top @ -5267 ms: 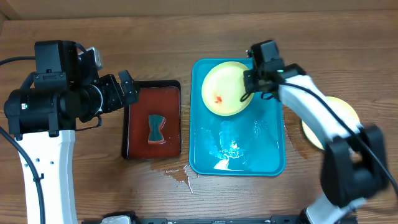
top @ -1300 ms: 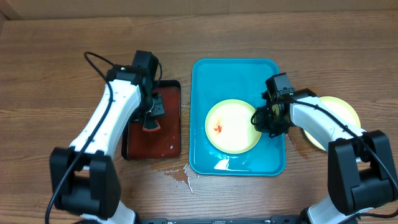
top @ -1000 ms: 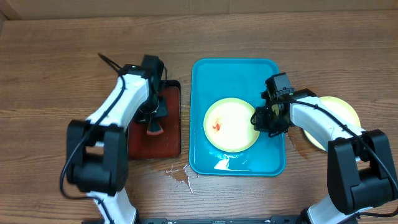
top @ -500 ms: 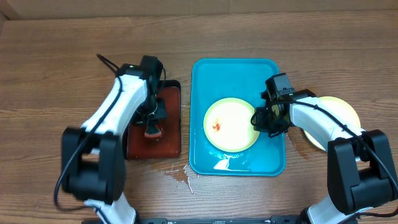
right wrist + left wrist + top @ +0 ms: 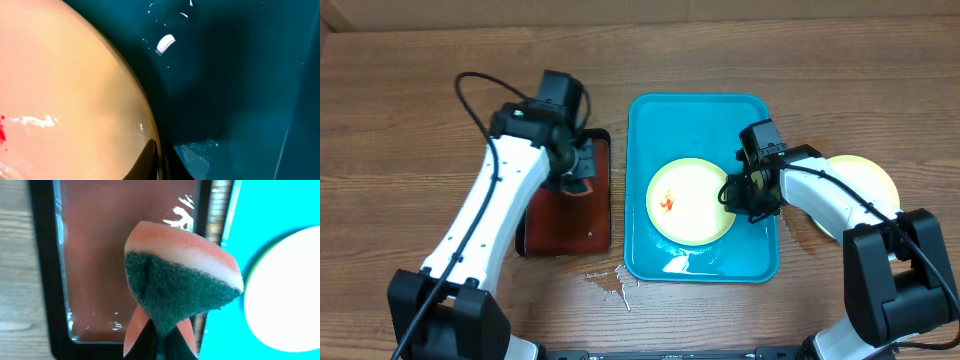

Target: Clean dirty plates on tray and stack at the side

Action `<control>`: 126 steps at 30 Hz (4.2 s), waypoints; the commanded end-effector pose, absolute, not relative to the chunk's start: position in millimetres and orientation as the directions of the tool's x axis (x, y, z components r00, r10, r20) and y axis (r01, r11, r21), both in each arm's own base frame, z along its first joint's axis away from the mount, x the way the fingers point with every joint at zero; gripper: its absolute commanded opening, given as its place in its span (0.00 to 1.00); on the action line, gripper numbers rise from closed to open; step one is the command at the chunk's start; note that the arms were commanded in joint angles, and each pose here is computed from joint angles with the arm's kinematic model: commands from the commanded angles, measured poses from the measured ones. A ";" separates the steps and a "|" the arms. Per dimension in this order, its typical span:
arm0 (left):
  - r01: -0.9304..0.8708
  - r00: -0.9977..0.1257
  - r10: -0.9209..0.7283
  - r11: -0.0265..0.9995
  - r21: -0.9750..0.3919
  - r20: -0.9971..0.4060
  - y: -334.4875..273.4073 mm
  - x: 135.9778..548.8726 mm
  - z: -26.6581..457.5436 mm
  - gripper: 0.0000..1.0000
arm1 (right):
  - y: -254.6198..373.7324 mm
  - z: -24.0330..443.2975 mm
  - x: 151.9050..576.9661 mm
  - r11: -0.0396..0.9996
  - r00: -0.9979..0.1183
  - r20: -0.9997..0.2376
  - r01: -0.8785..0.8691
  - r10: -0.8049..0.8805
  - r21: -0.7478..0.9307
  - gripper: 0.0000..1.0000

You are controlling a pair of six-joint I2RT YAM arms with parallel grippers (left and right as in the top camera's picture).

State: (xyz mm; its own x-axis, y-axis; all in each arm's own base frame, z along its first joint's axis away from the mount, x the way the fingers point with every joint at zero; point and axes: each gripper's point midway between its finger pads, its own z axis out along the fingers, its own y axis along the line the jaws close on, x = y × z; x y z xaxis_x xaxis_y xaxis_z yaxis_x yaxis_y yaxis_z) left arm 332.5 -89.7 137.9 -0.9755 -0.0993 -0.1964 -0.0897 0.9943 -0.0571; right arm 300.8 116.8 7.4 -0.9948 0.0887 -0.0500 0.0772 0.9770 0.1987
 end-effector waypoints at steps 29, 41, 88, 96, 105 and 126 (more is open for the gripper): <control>0.058 -0.998 0.044 0.949 -0.310 -0.053 -270.4 314.0 55.3 0.04 | 132.2 -1.0 281.3 0.985 -1.000 -0.022 -0.025 -0.022 0.172 0.04; 0.064 -0.996 0.067 0.996 0.054 -0.055 -192.3 329.6 12.2 0.04 | 132.3 -1.0 281.5 0.985 -1.000 -0.022 -0.025 -0.022 0.172 0.04; 0.030 -0.998 0.042 0.972 0.235 -0.046 -159.0 326.9 23.7 0.04 | 132.3 -1.0 281.6 0.985 -1.000 -0.019 -0.003 0.000 0.172 0.04; 0.131 -0.990 0.126 0.988 -0.077 -0.072 -225.2 344.1 42.0 0.04 | 132.6 -1.0 282.2 0.985 -1.000 -0.021 -0.003 0.000 0.173 0.04; 0.190 -0.982 0.190 0.951 -0.244 -0.023 -272.0 322.6 30.6 0.04 | 132.5 -1.0 282.1 0.985 -1.000 -0.021 -0.003 0.000 0.173 0.04; 0.182 -0.945 0.175 0.983 0.000 0.275 -218.5 264.7 -2.0 0.05 | 132.0 -1.1 280.7 0.985 -1.000 -0.015 -0.002 0.000 0.171 0.04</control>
State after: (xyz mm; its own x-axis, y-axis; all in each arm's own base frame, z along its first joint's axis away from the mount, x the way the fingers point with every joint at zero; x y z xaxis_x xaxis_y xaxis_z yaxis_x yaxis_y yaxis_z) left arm 252.3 -249.7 13.7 -0.9252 0.2230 0.3069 0.1650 0.9650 -0.2036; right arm 285.0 141.4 7.5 -0.9997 -0.0046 -0.0253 -0.0100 0.9762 0.2168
